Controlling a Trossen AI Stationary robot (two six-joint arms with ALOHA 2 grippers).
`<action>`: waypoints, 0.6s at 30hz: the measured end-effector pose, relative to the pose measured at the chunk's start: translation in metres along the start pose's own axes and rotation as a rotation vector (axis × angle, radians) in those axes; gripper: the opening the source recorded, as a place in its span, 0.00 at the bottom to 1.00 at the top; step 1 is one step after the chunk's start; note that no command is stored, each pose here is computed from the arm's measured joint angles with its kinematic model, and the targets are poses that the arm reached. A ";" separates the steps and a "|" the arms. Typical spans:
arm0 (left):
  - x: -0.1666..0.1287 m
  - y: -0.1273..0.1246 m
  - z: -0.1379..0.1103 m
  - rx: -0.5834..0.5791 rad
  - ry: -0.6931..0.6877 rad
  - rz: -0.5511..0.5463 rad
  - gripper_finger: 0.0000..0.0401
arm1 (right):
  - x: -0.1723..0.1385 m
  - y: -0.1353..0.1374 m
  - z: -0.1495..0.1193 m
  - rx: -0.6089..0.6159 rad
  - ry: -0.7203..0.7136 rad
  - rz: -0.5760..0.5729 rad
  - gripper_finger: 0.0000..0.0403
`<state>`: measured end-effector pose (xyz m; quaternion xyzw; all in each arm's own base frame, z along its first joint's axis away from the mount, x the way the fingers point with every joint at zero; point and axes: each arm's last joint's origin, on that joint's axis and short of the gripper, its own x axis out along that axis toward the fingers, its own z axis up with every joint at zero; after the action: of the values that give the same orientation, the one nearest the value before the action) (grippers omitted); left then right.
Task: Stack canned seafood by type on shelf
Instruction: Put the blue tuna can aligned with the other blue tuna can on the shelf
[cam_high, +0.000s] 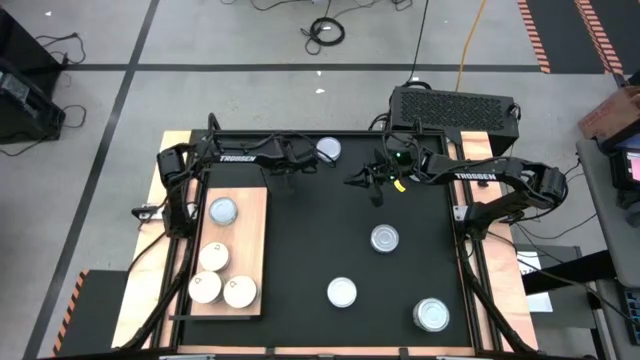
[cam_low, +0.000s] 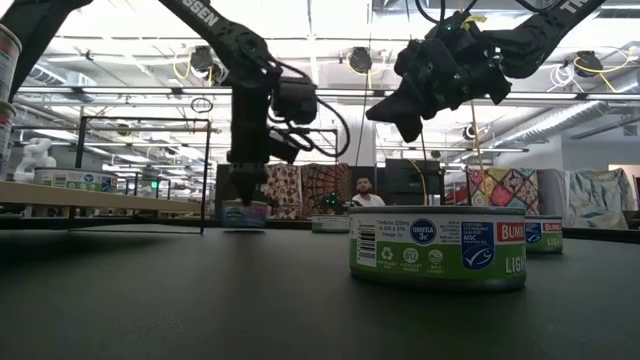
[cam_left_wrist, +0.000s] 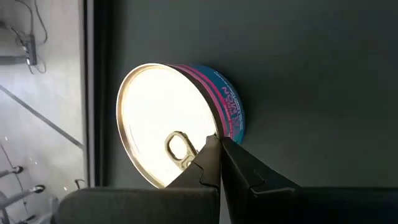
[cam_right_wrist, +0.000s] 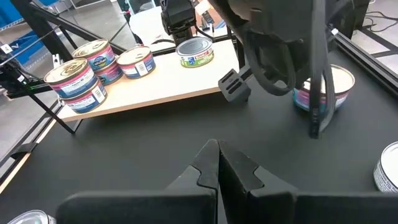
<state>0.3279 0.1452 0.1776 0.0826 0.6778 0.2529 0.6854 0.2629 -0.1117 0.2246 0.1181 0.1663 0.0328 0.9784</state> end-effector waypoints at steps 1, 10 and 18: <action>-0.003 -0.001 0.001 0.005 -0.003 0.006 0.01 | 0.000 0.000 0.000 0.000 0.000 0.000 0.00; -0.033 -0.015 0.015 0.062 -0.060 0.045 0.01 | 0.000 0.001 0.000 0.000 0.001 0.002 0.00; -0.061 -0.030 0.024 0.103 -0.121 0.059 0.01 | 0.001 0.001 -0.001 -0.015 0.005 0.006 0.00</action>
<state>0.3615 0.0972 0.2195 0.1528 0.6444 0.2324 0.7123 0.2631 -0.1105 0.2241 0.1111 0.1684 0.0373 0.9787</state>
